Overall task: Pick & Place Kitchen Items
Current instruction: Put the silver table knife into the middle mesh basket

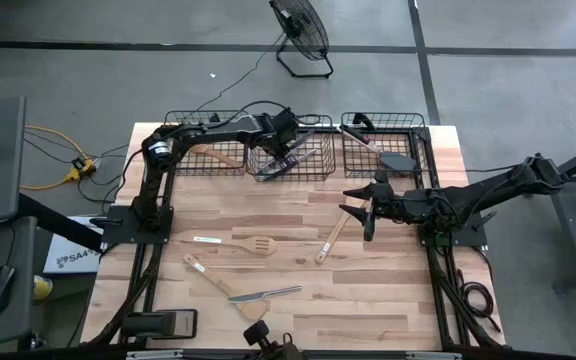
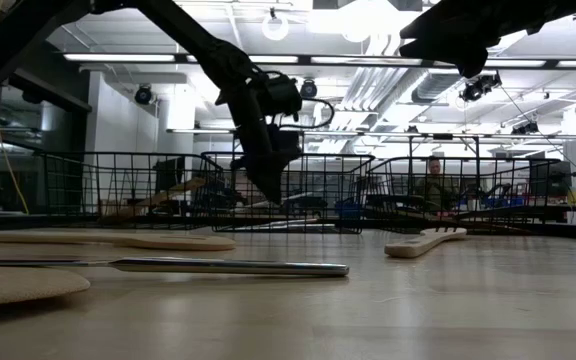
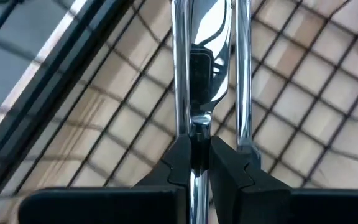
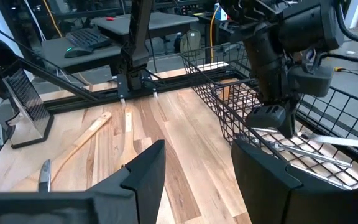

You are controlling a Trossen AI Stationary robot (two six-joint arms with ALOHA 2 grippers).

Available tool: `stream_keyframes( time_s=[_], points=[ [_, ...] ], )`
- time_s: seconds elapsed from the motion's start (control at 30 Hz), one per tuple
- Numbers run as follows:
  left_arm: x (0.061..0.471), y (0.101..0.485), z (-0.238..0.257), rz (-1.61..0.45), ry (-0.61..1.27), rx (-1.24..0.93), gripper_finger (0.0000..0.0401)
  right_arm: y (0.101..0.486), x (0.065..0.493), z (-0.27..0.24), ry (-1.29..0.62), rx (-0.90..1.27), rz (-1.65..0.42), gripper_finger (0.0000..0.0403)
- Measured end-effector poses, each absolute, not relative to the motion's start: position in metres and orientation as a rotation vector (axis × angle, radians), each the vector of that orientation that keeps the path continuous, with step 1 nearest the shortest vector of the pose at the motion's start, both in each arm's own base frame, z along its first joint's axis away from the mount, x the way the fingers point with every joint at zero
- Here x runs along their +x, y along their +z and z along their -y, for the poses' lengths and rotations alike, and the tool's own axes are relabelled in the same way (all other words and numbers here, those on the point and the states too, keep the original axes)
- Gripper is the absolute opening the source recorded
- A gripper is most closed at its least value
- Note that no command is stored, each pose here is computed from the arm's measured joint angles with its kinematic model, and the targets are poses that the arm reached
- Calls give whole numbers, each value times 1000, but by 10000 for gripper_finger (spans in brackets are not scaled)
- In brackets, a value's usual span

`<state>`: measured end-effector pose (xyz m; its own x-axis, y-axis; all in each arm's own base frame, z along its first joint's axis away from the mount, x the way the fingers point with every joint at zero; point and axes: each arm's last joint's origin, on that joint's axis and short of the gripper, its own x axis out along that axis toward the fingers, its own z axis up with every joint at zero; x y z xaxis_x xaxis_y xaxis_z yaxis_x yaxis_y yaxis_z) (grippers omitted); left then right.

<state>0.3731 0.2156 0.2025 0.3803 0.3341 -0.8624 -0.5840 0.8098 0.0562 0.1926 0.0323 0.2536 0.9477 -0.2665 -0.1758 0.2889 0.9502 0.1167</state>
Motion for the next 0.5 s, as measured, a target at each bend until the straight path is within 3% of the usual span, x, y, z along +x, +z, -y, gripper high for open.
stream_keyframes(
  time_s=[0.5],
  points=[
    [375, 193, -215, -1048, 542, -303, 25, 254, 193, -32, -280, 142, -160, 176]
  ],
)
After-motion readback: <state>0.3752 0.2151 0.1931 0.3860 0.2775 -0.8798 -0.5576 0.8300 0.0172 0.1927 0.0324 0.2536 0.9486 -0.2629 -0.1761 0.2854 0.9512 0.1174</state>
